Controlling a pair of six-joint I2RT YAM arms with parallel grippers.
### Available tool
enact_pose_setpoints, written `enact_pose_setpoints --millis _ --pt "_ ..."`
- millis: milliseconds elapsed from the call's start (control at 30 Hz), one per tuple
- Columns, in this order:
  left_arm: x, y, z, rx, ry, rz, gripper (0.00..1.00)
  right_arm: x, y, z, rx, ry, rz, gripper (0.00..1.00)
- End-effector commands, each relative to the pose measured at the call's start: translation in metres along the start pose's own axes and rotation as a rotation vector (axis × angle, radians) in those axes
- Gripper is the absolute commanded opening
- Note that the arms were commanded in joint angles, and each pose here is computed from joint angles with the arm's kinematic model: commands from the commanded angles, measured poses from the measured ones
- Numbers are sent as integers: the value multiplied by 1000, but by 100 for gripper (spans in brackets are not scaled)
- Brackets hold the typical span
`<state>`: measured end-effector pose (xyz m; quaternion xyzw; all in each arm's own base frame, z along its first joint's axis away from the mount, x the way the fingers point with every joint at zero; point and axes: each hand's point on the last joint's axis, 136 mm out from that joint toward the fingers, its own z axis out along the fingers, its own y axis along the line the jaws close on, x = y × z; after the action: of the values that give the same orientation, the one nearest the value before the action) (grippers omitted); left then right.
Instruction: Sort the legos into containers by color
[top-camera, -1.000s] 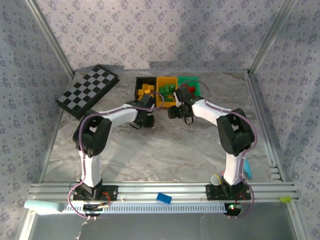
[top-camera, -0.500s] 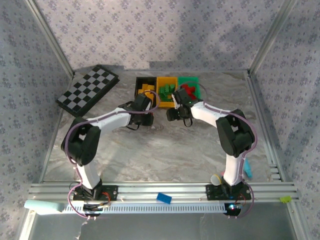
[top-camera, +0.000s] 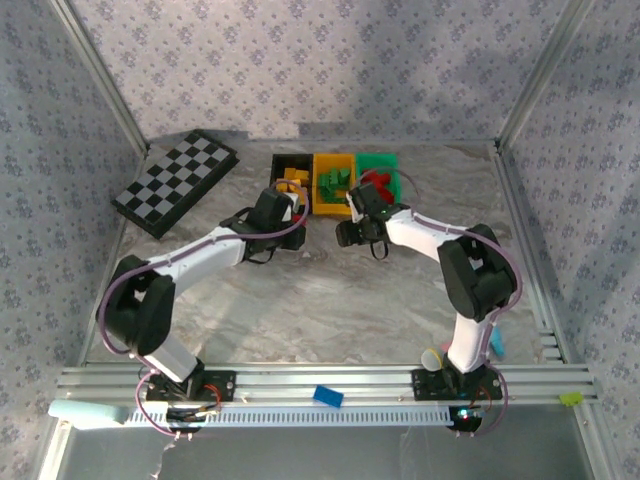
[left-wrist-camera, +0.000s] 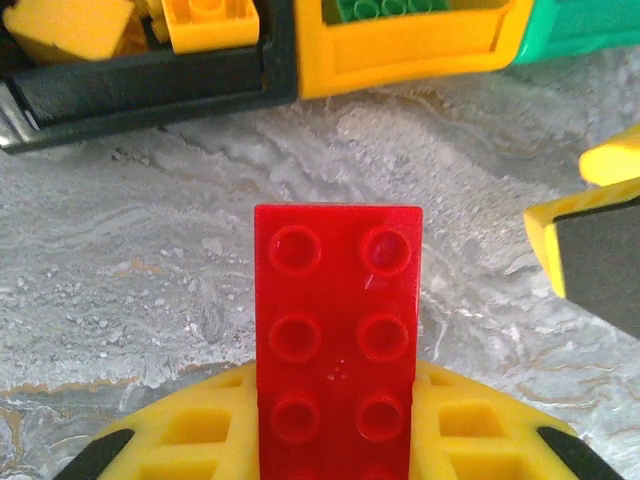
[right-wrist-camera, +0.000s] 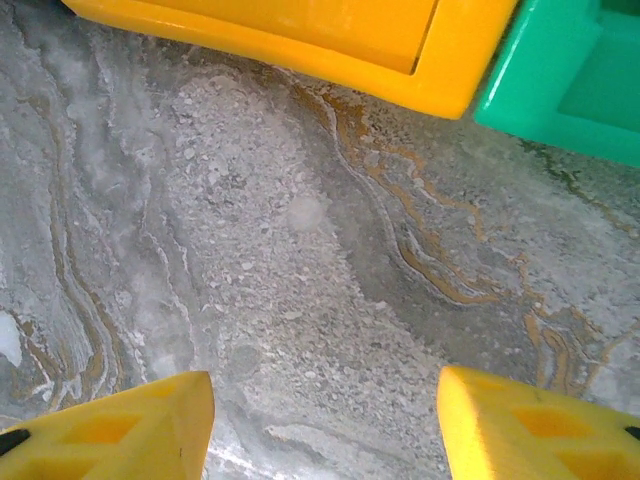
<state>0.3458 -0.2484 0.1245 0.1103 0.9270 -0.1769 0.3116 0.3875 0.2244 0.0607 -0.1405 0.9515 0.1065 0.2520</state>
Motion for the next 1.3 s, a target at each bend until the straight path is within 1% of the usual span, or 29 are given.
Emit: enact_pose_setpoints --millis 0,300,500,600,767,1033,1267 --pt "-20 -16 -21 64 -96 0 0 -2 -11 -14 37 -46 -11 62" --pt "-50 -40 -40 102 -210 26 0 9 -30 -31 60 -120 29 62" --pt "-73 -62 -39 132 -261 45 0 21 -41 -41 88 -152 46 62" --pt "-87 -68 -29 122 -251 37 0 26 -48 -48 110 -167 58 62" --pt "-112 -90 -15 168 -259 40 0 35 -63 -62 145 -207 94 62" --pt "-147 -126 18 233 -229 61 0 47 -85 -77 180 -248 145 63" --pt "-175 -156 45 284 -232 81 0 51 -100 -91 185 -304 202 63"
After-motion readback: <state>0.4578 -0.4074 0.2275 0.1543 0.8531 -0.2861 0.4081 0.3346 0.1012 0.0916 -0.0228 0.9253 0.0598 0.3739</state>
